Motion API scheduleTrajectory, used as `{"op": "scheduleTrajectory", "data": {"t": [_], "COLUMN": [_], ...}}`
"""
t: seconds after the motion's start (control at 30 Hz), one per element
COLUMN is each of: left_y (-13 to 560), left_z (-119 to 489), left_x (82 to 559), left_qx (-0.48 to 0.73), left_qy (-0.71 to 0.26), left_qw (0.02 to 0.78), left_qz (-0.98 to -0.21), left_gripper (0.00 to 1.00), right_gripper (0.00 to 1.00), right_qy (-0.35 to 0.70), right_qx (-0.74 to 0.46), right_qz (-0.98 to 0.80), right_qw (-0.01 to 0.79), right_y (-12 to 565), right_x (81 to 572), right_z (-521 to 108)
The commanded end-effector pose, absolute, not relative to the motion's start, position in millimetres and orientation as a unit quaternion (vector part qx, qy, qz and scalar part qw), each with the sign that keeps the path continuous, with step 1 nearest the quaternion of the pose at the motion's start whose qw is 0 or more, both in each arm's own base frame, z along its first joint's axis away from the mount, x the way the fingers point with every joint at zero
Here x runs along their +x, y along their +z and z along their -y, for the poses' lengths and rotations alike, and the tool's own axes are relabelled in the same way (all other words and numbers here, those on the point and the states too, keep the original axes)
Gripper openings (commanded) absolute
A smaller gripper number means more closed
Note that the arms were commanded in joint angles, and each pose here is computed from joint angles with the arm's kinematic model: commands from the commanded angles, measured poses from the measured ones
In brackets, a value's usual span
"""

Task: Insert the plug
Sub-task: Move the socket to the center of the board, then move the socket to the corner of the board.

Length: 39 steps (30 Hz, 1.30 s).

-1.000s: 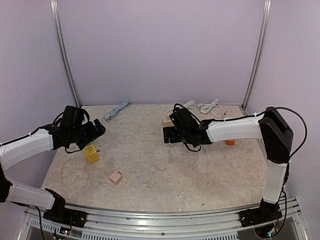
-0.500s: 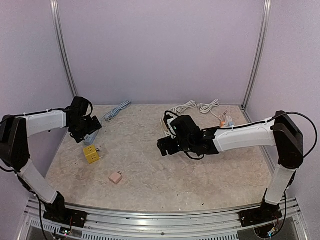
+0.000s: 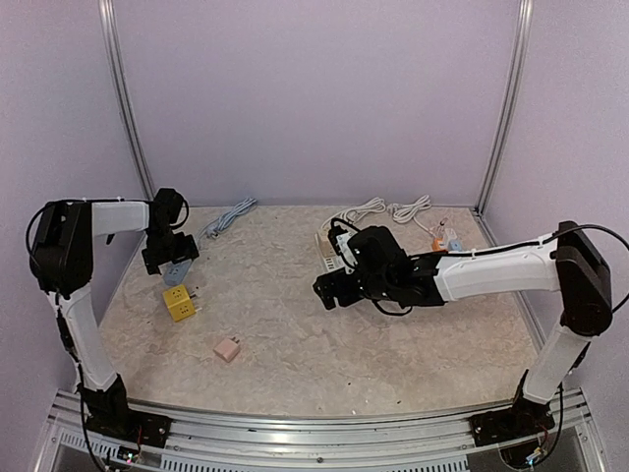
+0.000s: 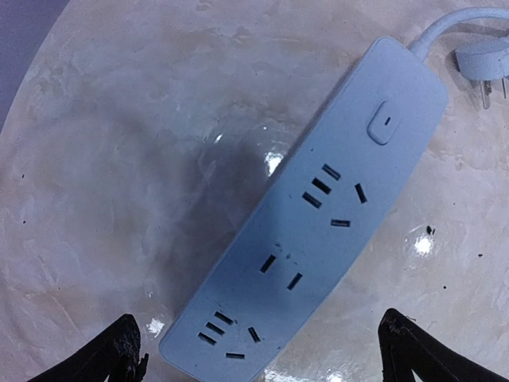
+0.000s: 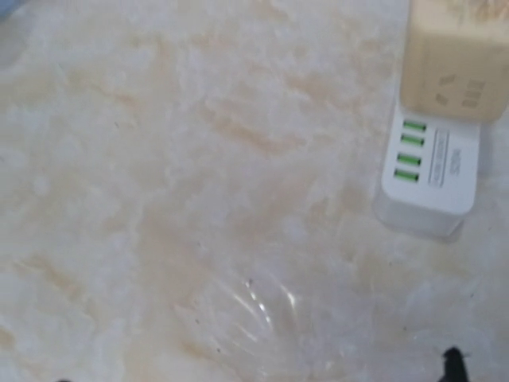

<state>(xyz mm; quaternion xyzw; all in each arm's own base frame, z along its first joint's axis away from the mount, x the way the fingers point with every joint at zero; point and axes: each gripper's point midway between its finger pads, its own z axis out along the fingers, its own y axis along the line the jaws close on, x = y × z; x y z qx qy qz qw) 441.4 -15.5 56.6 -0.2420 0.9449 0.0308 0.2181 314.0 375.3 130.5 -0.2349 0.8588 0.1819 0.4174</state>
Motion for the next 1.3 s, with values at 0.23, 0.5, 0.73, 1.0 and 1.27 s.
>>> {"op": "scheduleTrajectory", "data": {"t": [0.23, 0.5, 0.73, 1.0, 1.27], "left_y": [32, 18, 13, 11, 13], "left_z": [26, 37, 61, 102, 172], "left_x": [444, 440, 430, 419, 396], "left_qx": [-0.154, -0.152, -0.133, -0.104, -0.055], "left_qy": [0.004, -0.028, -0.030, -0.039, -0.059], "left_qw": [0.150, 0.130, 0.119, 0.118, 0.114], "left_qz": [-0.977, -0.979, -0.983, -0.987, -0.990], "left_gripper": [0.99, 0.82, 0.66, 0.43, 0.41], "right_gripper": [0.96, 0.96, 0.96, 0.96, 0.96], "right_qy": [0.204, 0.207, 0.214, 0.213, 0.214], "right_qx": [-0.233, -0.232, -0.227, -0.224, -0.227], "right_qz": [-0.847, -0.839, -0.838, -0.834, -0.832], "right_qw": [0.431, 0.448, 0.447, 0.456, 0.459], "right_y": [150, 171, 173, 187, 198], "right_x": [306, 306, 303, 303, 307], "right_z": [-370, -367, -364, -362, -367]}}
